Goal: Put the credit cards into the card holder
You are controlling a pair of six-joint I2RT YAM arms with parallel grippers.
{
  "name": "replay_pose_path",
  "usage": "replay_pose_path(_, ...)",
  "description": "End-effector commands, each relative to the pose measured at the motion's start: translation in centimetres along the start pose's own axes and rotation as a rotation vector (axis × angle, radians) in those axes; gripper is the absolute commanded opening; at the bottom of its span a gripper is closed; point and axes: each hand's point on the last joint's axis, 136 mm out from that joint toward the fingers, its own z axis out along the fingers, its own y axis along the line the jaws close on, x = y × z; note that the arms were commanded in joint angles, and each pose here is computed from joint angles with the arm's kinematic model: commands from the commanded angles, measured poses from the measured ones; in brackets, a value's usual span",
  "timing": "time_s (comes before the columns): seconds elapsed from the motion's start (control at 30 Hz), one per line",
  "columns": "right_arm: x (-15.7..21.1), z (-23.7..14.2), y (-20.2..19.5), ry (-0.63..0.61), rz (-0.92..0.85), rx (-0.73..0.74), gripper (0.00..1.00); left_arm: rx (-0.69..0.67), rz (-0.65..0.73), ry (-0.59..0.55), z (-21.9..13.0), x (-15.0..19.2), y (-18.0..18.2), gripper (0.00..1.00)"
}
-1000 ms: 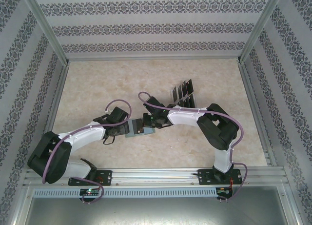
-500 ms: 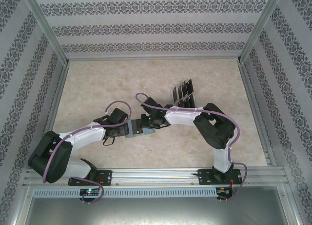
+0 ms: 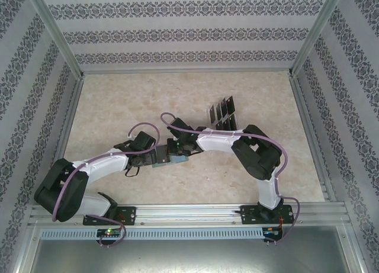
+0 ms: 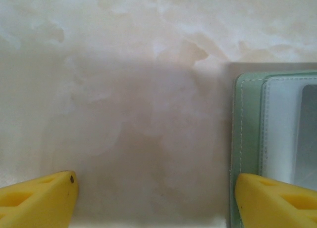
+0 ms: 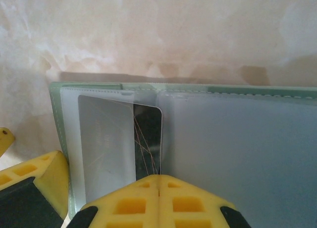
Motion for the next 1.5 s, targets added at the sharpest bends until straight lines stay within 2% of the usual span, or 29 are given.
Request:
replay_pose_path(0.0, 0.2, 0.6, 0.8, 0.014, 0.004, -0.015, 0.0, -0.003, -0.005, 0.009, 0.5, 0.3, 0.3, 0.83)
replay_pose_path(0.5, -1.4, -1.7, 0.4, -0.043, 0.008, -0.013, 0.0, 0.005, -0.008, 0.012, 0.5, 0.4, 0.1, 0.83)
replay_pose_path(1.0, -1.0, -0.7, -1.0, -0.021, 0.031, 0.005, 0.0, 0.001, -0.008, 0.014, 0.6, 0.5, 0.3, 0.82)
replay_pose_path(1.47, -0.1, 0.8, 0.3, 0.017, 0.01, -0.013, 0.0, 0.003, -0.007, 0.017, 0.8, 0.6, 0.2, 0.82)
